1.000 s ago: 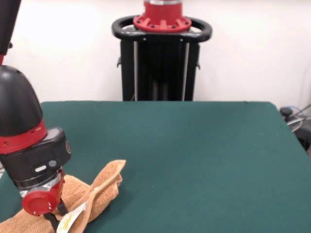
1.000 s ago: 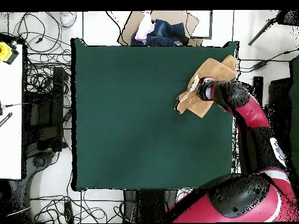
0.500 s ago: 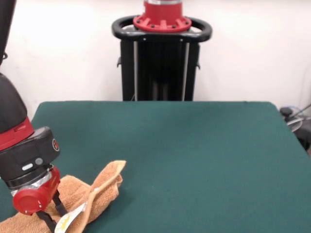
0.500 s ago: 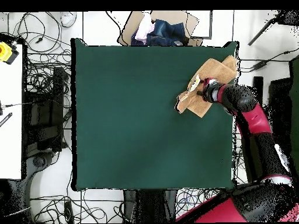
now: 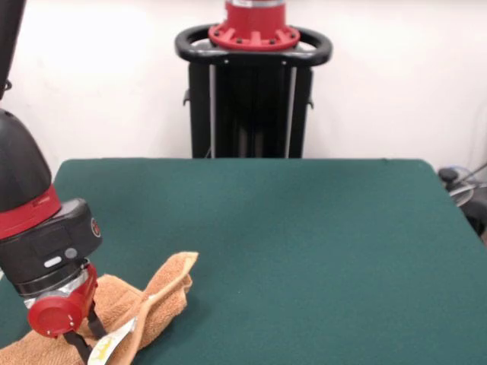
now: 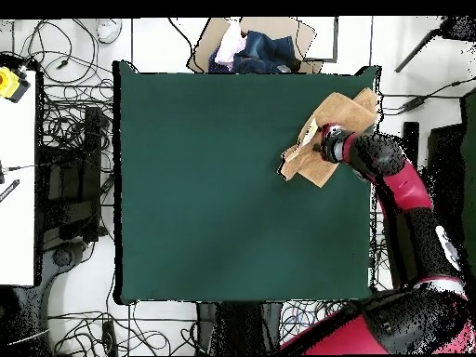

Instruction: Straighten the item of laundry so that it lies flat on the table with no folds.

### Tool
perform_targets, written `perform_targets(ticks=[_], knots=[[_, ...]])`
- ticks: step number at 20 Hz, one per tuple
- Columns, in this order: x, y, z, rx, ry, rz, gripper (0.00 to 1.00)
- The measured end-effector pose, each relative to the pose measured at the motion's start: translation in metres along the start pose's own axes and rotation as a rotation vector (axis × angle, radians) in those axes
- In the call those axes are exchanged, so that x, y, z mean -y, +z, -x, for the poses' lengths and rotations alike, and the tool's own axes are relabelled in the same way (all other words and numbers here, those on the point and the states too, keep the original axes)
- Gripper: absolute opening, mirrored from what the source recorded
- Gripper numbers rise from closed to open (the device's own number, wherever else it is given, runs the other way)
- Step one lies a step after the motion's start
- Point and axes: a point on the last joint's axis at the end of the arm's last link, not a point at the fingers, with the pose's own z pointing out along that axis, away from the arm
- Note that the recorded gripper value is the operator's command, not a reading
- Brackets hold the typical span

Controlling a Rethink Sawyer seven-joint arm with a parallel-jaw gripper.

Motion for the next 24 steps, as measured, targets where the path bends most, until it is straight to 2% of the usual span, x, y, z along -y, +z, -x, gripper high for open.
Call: perform_targets(ticks=[1,8,24], knots=[[-0.003,0.001,-0.005,0.026,-0.025,-0.025,1.00],[-0.013,0.004,-0.021,0.106,-0.101,-0.097,1.00],[-0.015,0.005,-0.026,0.146,-0.132,-0.124,1.00]])
